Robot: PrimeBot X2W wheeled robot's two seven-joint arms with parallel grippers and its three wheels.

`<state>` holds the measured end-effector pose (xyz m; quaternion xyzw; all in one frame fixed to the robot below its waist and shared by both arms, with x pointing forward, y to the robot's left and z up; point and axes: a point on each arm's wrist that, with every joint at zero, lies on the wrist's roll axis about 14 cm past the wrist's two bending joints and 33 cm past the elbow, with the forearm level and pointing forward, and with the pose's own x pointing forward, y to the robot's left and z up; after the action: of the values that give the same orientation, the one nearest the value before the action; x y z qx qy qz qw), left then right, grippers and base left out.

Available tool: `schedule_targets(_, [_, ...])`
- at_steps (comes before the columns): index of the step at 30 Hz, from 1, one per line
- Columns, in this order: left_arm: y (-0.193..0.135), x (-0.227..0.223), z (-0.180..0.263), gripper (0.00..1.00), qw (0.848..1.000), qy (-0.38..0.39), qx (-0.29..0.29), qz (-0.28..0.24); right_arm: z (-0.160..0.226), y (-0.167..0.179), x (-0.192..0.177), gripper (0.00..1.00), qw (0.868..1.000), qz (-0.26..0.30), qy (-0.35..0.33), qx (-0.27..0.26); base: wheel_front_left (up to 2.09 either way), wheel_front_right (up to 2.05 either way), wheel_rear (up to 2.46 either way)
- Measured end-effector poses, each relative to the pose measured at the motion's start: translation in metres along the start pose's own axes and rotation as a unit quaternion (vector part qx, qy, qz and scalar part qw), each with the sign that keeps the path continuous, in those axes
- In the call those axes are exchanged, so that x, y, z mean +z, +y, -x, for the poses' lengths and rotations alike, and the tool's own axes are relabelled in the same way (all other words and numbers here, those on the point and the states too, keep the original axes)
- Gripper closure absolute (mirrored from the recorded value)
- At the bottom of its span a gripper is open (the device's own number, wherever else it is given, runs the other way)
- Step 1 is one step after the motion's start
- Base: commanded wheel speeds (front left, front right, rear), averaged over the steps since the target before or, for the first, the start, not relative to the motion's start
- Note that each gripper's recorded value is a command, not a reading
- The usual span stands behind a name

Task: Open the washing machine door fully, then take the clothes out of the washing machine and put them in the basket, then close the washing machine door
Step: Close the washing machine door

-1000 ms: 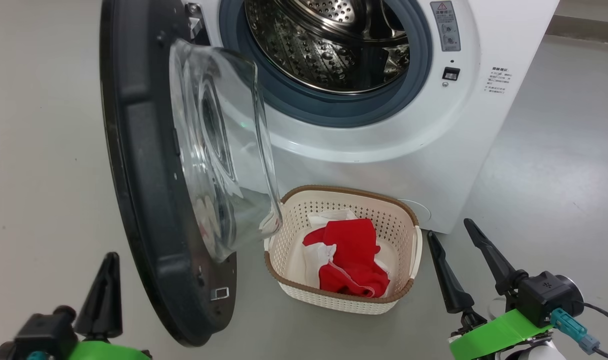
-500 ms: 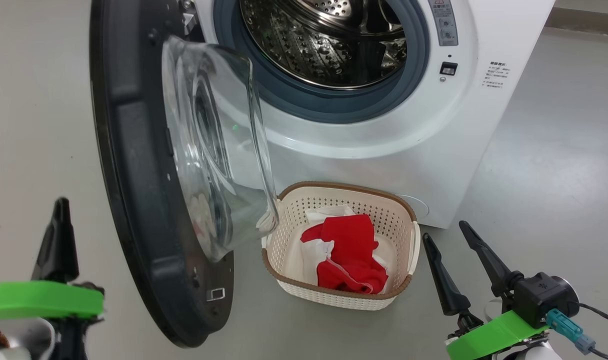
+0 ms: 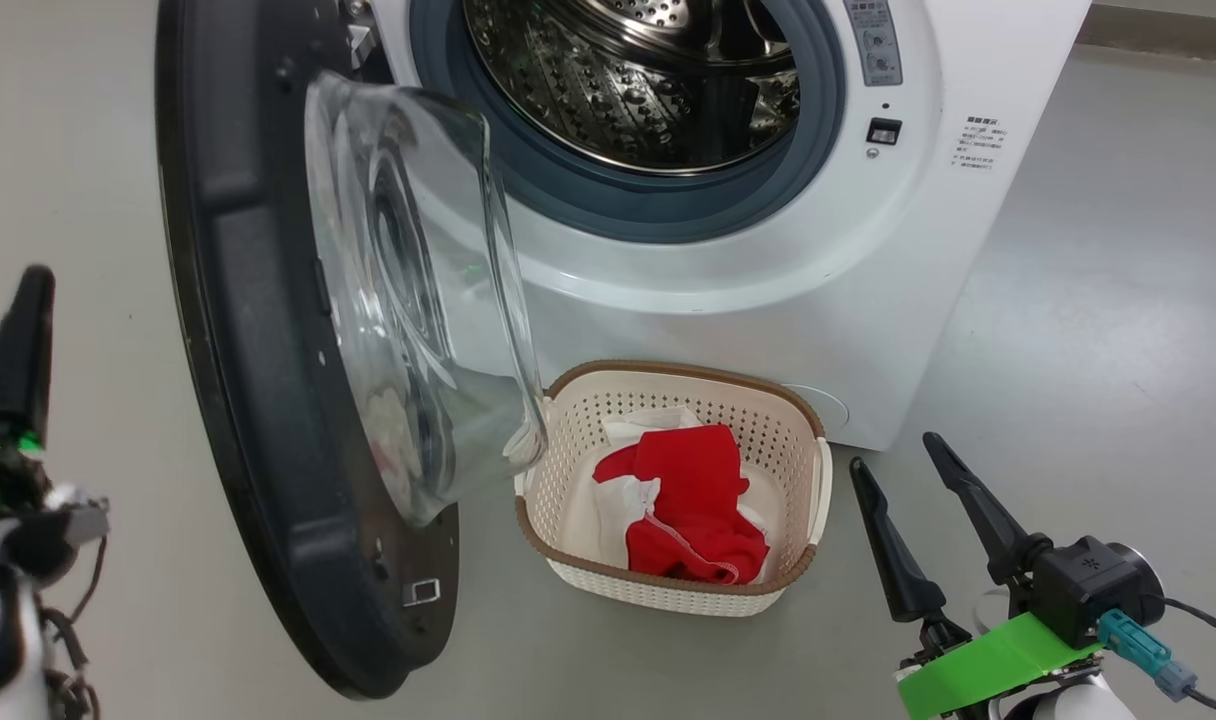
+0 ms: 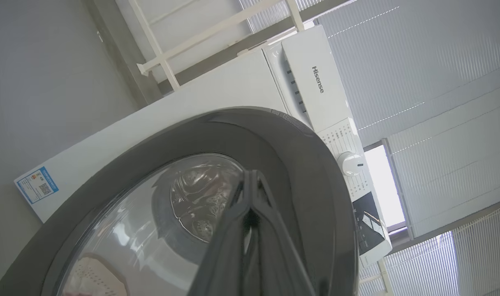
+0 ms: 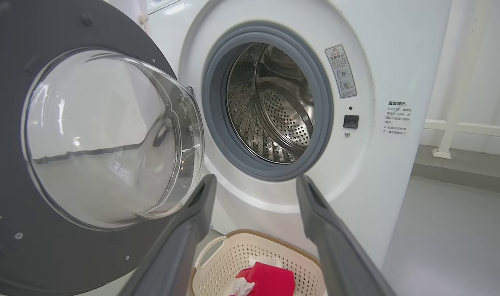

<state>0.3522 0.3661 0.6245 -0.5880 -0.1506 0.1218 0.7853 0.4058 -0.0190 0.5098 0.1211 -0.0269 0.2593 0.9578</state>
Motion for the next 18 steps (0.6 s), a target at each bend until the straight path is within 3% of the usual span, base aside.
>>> schedule_targets(7, [-0.008,-0.007,-0.005,1.00,0.997,0.071,0.013,0.034,0.000,-0.002,0.001,0.00,1.000,0.000,-0.001,-0.004,0.00,0.00,0.00])
schedule_targets(18, [-0.015,-0.042,-0.004,1.00,0.982,0.183,0.020,0.035,0.000,-0.005,-0.004,0.00,1.000,-0.003,0.004,-0.007,0.00,0.00,0.00])
